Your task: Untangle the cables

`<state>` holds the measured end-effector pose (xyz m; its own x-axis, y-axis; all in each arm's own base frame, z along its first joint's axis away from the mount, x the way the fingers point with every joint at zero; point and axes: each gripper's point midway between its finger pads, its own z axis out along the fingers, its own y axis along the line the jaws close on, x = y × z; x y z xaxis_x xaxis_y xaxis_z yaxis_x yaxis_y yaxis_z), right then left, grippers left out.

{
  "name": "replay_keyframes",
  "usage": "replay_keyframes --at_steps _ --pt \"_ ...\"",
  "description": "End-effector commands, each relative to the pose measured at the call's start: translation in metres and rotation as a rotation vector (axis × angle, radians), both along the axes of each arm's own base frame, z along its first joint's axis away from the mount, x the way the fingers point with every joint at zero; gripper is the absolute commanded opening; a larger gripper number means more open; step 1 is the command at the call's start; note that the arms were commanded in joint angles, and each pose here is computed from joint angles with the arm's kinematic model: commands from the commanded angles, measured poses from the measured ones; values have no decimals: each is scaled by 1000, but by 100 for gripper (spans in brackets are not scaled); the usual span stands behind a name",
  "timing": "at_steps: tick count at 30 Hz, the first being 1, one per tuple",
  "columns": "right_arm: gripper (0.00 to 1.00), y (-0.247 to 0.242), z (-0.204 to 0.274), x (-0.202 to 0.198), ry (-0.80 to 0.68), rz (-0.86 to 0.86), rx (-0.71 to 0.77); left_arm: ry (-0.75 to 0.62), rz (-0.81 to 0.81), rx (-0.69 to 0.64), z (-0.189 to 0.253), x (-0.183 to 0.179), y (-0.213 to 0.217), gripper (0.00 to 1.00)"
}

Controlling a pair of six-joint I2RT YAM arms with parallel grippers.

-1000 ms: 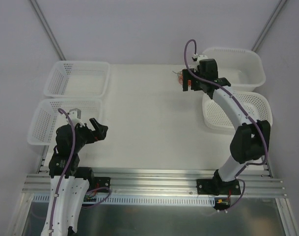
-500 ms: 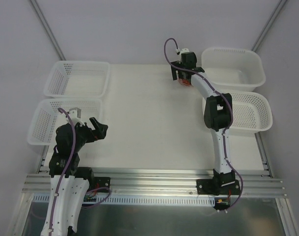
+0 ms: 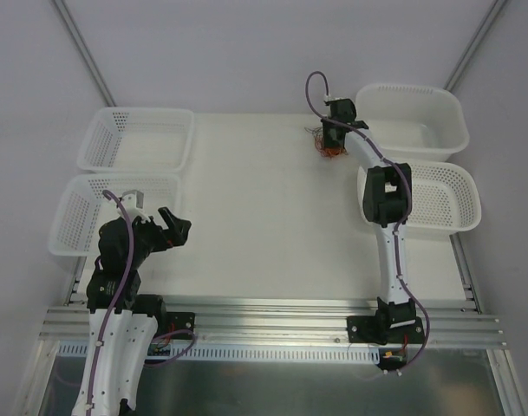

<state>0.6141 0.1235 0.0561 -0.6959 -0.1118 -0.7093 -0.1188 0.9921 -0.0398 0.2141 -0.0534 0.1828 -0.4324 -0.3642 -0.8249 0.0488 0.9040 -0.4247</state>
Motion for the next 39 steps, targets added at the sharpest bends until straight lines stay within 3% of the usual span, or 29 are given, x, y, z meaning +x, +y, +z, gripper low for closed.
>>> replay_keyframes --at_steps 1,3,8,14,19,22,26,29,36,39 --pt "12 41 11 -34 65 73 129 -63 -32 12 10 2 -3 99" --pt "1 51 10 -58 95 110 132 -79 -35 8 12 0 -4 99" --pt "1 93 18 -131 161 235 184 -107 -59 -10 17 -5 -9 99" --pt "1 133 35 -253 208 404 189 -153 -56 -27 24 -10 -11 99" --pt "1 163 34 -353 252 594 164 -122 -136 -86 21 -16 -27 99" --pt "1 165 31 -388 264 653 121 -84 -191 -151 17 -22 -40 99" --pt "23 140 29 -412 258 625 100 -37 -264 -225 15 -30 -55 99" --pt "48 119 42 -418 216 583 94 -8 -310 -264 15 -34 -64 99" --pt "58 91 73 -414 66 401 164 77 -308 -331 16 -32 -74 99" --pt "71 90 81 -413 30 330 236 132 -309 -348 20 -27 -81 99"
